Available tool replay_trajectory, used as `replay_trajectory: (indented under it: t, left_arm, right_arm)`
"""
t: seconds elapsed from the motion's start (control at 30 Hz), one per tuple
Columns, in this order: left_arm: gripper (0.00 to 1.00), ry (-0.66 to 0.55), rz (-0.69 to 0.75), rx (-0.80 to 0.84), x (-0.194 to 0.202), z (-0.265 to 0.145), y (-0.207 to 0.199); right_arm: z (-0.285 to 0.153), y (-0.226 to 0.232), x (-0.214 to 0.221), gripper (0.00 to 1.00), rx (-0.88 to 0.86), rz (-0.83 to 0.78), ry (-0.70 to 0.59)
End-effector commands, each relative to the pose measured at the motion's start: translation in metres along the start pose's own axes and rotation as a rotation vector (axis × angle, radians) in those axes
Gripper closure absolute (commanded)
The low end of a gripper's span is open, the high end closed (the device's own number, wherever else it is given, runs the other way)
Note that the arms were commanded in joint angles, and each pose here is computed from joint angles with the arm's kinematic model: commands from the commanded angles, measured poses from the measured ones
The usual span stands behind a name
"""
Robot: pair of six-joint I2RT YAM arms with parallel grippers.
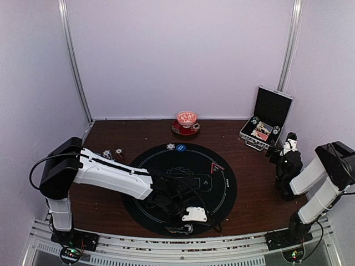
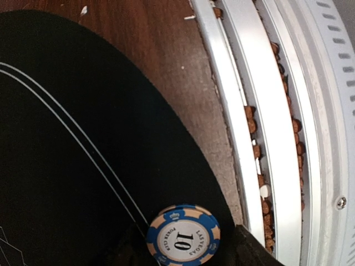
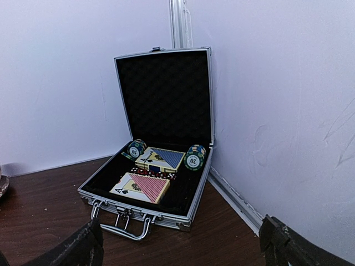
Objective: Distribute texas hold em gaming equipment
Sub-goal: Place the poker chip in the big blind area, then pick up the poker chip from the pile of poker chips.
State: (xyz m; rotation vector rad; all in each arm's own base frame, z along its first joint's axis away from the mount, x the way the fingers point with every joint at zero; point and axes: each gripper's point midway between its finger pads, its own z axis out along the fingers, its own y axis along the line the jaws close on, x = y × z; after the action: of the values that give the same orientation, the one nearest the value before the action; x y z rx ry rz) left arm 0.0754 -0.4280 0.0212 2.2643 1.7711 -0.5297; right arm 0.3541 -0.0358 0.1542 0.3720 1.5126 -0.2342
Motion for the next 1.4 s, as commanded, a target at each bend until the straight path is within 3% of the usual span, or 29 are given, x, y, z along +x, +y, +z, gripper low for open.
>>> replay_trajectory:
  t: [0.0, 0.17, 0.37, 0.5, 0.63, 0.97, 1.23, 1.37]
  left_arm:
    - [0.32, 0.003, 0.014, -0.022, 0.0, 0.003, 0.003]
    - [0.03, -0.016, 0.031, -0.053, -0.007, -0.008, 0.007]
    - [0.02, -0.133, 0.099, -0.165, -0.041, -0.068, 0.016]
    - [0.02, -0.229, 0.115, -0.361, -0.061, -0.135, 0.038]
    - [0.02, -0.284, 0.052, -0.523, -0.053, -0.198, 0.07]
    - [0.02, -0.338, -0.299, -0.877, 0.071, -0.323, 0.162]
    - [0.02, -0.233, -0.666, -0.988, 0.223, -0.347, 0.212]
    - [0.02, -0.148, -0.841, -0.96, 0.297, -0.328, 0.237]
  right_arm:
    - [0.002, -0.002, -0.006, 0.0, 0.009, 0.016, -0.023]
    - [0.002, -0.002, -0.006, 0.0, 0.009, 0.017, -0.023]
    - [0.002, -0.002, -0.006, 0.0, 0.008, 0.017, -0.023]
    - [0.002, -0.002, -0.006, 0.0, 0.009, 0.017, -0.023]
    - [0.002, -0.002, -0.006, 0.0, 0.008, 0.017, -0.024]
    - [0.002, -0.002, -0.006, 0.0, 0.007, 0.018, -0.023]
    - [0.002, -0.002, -0.006, 0.0, 0.008, 0.016, -0.022]
    - [0.002, -0.002, -0.005, 0.0, 0.007, 0.017, -0.02]
